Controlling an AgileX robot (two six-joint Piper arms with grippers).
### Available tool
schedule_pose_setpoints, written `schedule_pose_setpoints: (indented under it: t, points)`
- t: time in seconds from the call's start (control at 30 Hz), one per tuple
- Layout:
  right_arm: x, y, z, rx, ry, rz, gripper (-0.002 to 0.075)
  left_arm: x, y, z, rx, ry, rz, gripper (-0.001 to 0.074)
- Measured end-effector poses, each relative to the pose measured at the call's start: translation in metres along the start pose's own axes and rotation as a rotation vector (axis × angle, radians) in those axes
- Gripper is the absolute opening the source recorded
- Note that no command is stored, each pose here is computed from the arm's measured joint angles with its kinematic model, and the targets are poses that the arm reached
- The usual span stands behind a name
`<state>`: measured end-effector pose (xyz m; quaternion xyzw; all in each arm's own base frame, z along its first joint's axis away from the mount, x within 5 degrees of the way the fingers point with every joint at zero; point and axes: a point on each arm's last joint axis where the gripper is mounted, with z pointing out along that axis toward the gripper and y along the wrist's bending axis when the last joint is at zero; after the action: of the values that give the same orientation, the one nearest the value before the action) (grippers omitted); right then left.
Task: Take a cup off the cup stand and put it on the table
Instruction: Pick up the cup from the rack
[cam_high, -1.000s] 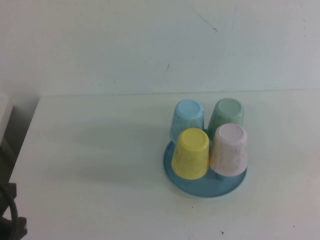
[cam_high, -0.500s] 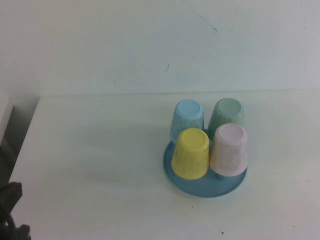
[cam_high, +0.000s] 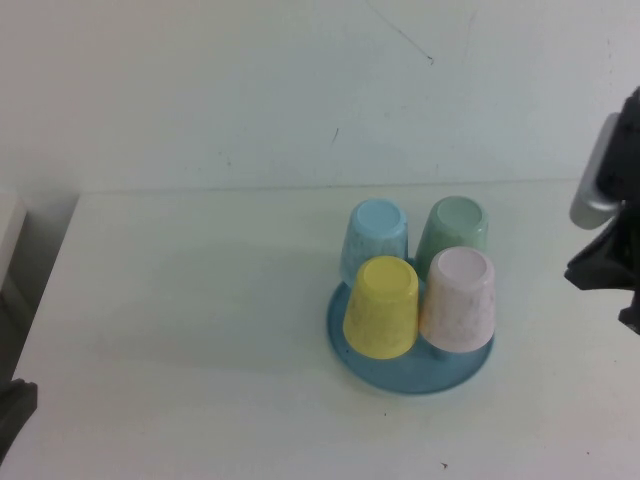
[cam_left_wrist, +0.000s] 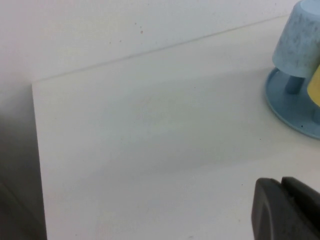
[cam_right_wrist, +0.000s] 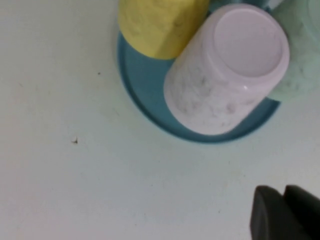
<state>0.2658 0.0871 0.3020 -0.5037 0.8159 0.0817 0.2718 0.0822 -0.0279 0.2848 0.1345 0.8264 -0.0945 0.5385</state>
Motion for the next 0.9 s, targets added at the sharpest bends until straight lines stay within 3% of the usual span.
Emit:
schedule_pose_setpoints:
  t: [0.1,0.27,0.37,0.5,0.9]
  points:
    - [-0.016,-0.001,0.007,-0.036,-0.001,-0.075,0.0127,-0.001,0.0,0.0,0.003,-0.01,-0.008,-0.0004]
    - [-0.037,0.003,0.02,-0.086,-0.025,-0.138,0.0519,0.0,0.0,0.001,0.0,-0.021,-0.015,-0.0003]
    - [-0.045,0.003,0.03,-0.109,-0.026,-0.148,0.064,0.001,0.0,0.003,0.005,-0.03,-0.037,-0.0004]
    - [-0.049,-0.005,0.045,-0.127,-0.013,-0.137,0.0681,0.002,0.0,0.004,0.007,-0.035,-0.048,-0.0004]
    - [-0.047,-0.015,0.074,-0.131,0.006,-0.153,0.0692,0.001,0.0,0.004,0.001,-0.054,-0.052,-0.0004]
